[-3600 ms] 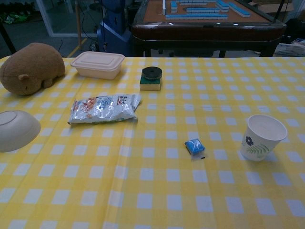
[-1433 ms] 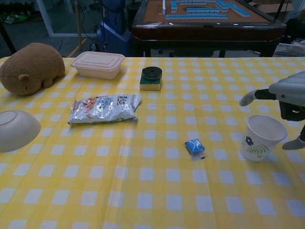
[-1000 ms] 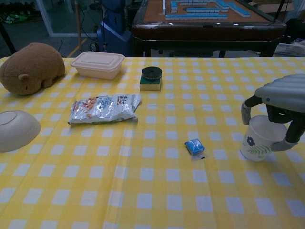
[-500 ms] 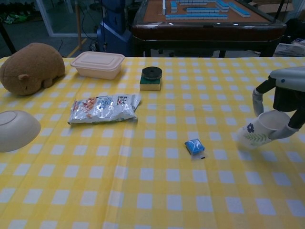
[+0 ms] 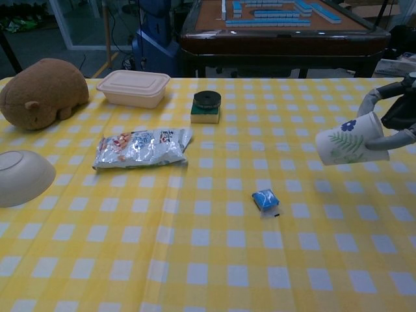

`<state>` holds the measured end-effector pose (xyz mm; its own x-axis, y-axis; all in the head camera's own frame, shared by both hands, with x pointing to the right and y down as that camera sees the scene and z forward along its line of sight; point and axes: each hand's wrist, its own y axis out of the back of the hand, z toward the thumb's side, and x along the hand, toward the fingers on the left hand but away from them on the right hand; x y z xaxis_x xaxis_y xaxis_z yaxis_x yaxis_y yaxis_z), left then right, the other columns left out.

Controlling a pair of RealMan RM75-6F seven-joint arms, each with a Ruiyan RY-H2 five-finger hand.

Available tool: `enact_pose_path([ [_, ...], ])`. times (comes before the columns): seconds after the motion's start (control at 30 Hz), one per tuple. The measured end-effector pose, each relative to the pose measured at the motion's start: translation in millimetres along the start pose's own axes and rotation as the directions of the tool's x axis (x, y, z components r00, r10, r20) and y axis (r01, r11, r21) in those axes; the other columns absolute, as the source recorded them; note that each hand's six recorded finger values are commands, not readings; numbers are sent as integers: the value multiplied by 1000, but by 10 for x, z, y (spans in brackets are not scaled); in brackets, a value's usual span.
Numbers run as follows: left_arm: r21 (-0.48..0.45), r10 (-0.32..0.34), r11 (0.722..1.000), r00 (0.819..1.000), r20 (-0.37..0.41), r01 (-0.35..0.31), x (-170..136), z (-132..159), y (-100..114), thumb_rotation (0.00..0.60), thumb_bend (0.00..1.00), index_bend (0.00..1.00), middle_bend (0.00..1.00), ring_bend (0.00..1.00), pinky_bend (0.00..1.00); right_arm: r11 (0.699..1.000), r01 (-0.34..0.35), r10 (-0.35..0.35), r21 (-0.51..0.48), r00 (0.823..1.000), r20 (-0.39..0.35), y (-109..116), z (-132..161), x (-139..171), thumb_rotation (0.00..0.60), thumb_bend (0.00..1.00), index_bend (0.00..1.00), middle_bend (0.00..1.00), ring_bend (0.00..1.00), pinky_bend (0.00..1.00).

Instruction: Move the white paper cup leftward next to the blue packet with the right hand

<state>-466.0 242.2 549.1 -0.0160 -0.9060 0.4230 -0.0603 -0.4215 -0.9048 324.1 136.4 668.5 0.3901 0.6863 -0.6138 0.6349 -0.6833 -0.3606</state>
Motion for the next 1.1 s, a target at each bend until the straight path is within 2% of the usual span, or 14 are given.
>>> enact_pose_path([
  [0.13, -3, -1, 1000, 1000, -3, 1, 3, -7, 1, 600, 268, 459, 360, 332, 496, 986, -53, 52, -161, 999, -16, 46, -130, -122, 600, 0, 529, 1000, 1000, 1000],
  [0.3, -7, 3, 1000, 1000, -6, -3, -2, -16, 16, 600, 268, 459, 360, 332, 496, 956, -128, 128, -266, 992, -16, 49, -207, -290, 600, 0, 529, 1000, 1000, 1000],
  [0.43, -10, 5, 1000, 1000, -9, -5, -5, -25, 27, 600, 268, 459, 360, 332, 496, 927, -196, 207, -320, 978, 3, 30, -262, -458, 600, 0, 529, 1000, 1000, 1000],
  [0.57, -14, 8, 1000, 1000, -12, -8, -7, -36, 39, 600, 268, 459, 360, 332, 496, 916, -256, 280, -308, 960, 33, 9, -316, -609, 600, 0, 494, 1000, 1000, 1000],
  [0.67, -17, 9, 1000, 1000, -13, -9, -8, -41, 46, 600, 268, 459, 360, 332, 496, 912, -306, 331, -273, 942, 49, -56, -325, -688, 600, 0, 375, 1000, 1000, 1000],
  [0.77, -17, 9, 1000, 1000, -12, -9, -10, -41, 47, 600, 268, 459, 360, 332, 496, 909, -331, 354, -252, 934, 49, -79, -314, -698, 600, 0, 259, 1000, 1000, 1000],
  [0.87, -15, 7, 1000, 1000, -11, -7, -10, -38, 44, 600, 268, 459, 360, 332, 496, 910, -339, 358, -238, 933, 42, -54, -292, -687, 600, 0, 186, 1000, 1000, 1000],
  [1.1, -18, 7, 1000, 1000, -11, -7, -11, -39, 45, 600, 268, 458, 360, 332, 496, 935, -314, 322, -166, 947, 19, 110, -230, -606, 600, 0, 163, 1000, 1000, 1000],
])
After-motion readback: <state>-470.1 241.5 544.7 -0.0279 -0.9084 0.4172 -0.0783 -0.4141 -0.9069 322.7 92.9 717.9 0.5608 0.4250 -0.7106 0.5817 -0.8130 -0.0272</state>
